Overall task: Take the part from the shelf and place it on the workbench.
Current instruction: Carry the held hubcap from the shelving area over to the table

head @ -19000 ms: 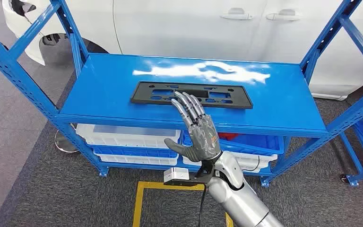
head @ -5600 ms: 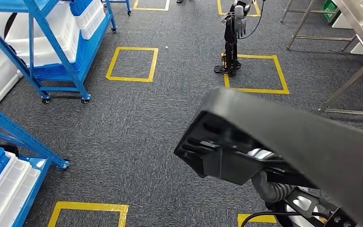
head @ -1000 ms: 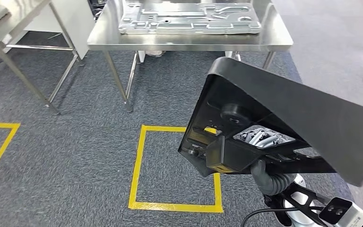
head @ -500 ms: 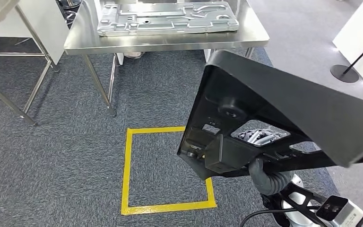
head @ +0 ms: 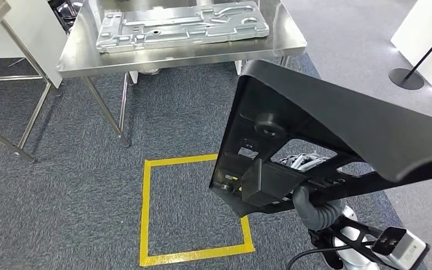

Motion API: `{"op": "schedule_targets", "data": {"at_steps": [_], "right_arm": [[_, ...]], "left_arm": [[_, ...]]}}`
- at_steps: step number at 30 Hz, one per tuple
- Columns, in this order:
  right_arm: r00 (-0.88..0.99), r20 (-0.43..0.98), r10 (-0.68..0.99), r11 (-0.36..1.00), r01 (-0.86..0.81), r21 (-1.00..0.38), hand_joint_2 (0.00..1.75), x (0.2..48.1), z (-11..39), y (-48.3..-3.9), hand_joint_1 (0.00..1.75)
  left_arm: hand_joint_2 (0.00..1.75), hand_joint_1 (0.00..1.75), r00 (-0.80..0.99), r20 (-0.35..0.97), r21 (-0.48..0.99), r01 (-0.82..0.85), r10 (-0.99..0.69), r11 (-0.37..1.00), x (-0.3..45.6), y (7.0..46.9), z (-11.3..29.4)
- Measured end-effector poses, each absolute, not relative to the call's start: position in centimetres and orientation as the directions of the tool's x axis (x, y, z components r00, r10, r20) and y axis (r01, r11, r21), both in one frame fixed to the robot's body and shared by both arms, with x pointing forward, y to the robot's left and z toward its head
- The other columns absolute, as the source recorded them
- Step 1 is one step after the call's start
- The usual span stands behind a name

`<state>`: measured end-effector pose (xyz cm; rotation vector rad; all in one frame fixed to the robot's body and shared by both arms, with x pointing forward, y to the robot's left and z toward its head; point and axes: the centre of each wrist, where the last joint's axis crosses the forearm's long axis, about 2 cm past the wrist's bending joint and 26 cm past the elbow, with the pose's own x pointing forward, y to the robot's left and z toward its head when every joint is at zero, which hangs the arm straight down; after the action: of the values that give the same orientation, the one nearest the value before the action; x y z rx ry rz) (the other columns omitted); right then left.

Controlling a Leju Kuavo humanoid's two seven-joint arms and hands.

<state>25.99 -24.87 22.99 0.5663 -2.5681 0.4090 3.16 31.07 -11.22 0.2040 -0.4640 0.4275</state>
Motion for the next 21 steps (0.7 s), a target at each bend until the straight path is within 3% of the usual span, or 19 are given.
{"op": "schedule_targets", "data": {"at_steps": [21], "right_arm": [[-0.721,0.670,-0.178,0.908,-0.383,-0.170,1.75,27.4,23.0,-23.6,1.75]], "left_arm": [[1.75,0.00,0.802,0.477,0.099,-0.455,0.359,0.885,3.2,31.1,-11.2]]}}
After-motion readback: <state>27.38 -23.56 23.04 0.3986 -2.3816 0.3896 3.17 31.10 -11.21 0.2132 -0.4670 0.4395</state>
